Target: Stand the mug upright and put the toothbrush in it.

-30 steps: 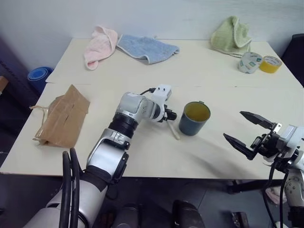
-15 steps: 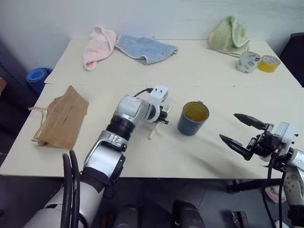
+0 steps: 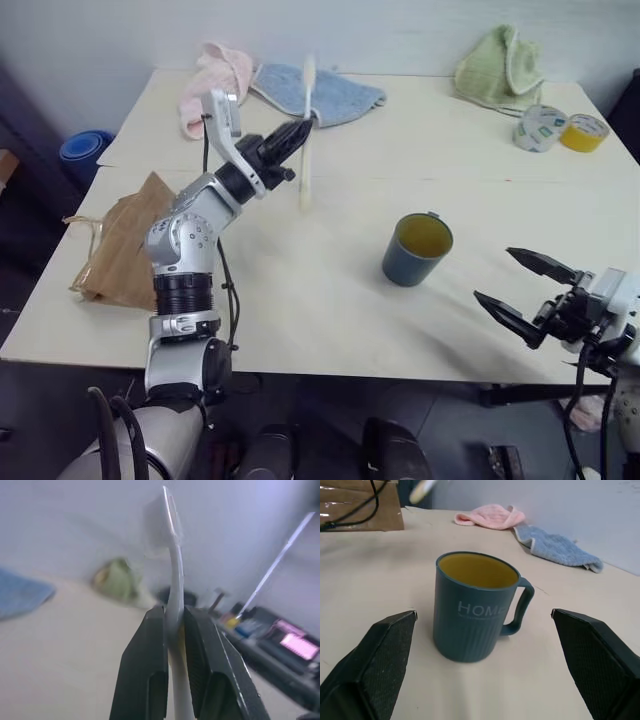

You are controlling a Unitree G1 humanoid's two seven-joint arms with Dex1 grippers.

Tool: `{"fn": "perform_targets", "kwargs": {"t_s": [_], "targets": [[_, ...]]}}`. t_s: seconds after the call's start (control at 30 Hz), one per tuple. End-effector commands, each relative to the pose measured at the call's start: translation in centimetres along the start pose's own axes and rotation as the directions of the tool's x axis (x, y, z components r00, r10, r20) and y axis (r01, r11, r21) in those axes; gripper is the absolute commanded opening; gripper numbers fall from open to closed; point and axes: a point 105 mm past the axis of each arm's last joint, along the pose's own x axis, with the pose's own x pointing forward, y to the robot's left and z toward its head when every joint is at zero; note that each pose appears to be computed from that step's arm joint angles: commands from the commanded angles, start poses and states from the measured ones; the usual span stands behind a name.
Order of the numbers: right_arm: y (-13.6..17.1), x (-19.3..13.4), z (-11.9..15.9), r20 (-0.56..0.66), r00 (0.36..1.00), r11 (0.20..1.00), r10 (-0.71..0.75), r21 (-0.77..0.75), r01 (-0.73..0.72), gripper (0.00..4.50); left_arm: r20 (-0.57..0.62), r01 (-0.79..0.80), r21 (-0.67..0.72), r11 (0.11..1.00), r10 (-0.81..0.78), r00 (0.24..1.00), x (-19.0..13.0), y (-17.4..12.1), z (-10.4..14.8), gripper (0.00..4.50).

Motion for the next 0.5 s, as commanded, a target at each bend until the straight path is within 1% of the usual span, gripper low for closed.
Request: {"fn": "perform_targets", "kwargs": {"t_s": [0.03,0.07,0.13,0.17,0.23,0.27,0.3,0.4,0.5], "targets": [[-0.4,-0.4,2.1,0.051,0.998,0.994,-0.044,-0.096,0.048,4.50,0.086,0.227,0.051,0.972,-0.231,0.969,3.7,-4.5,0.3,0.19],[-0.5,-0.5,2.2,0.057,0.997,0.992,-0.057,-0.109,0.063,4.50,0.086,0.245,0.086,0.966,-0.252,0.964,4.4,-5.0,-0.4,0.19],[-0.3,-0.8,2.3,0.056,0.996,0.991,-0.067,-0.110,0.073,4.50,0.069,0.304,0.106,0.947,-0.312,0.948,5.4,-6.0,-2.3,0.19],[-0.2,-1.0,2.3,0.053,0.996,0.991,-0.073,-0.110,0.078,4.50,0.071,0.311,0.117,0.943,-0.321,0.944,5.9,-6.3,-3.2,0.19],[0.3,-1.3,2.3,0.044,0.997,0.991,-0.070,-0.108,0.075,4.50,0.042,0.321,0.175,0.931,-0.333,0.942,6.6,-6.7,-5.2,0.19],[0.4,-1.5,2.4,0.045,0.996,0.991,-0.082,-0.103,0.086,4.50,0.027,0.330,0.181,0.926,-0.341,0.940,6.7,-6.7,-6.1,0.19],[0.4,-1.6,2.5,0.047,0.995,0.991,-0.090,-0.098,0.095,4.50,0.019,0.338,0.183,0.923,-0.347,0.938,6.7,-6.7,-6.6,0.19],[0.7,-2.4,2.6,0.037,0.992,0.989,-0.121,-0.086,0.124,4.50,-0.053,0.375,0.272,0.886,-0.375,0.925,6.1,-6.7,-8.6,0.19],[1.0,-3.0,2.5,0.030,0.989,0.986,-0.145,-0.075,0.147,4.50,-0.053,0.375,0.276,0.885,-0.376,0.925,5.9,-6.5,-9.3,0.19]]}}
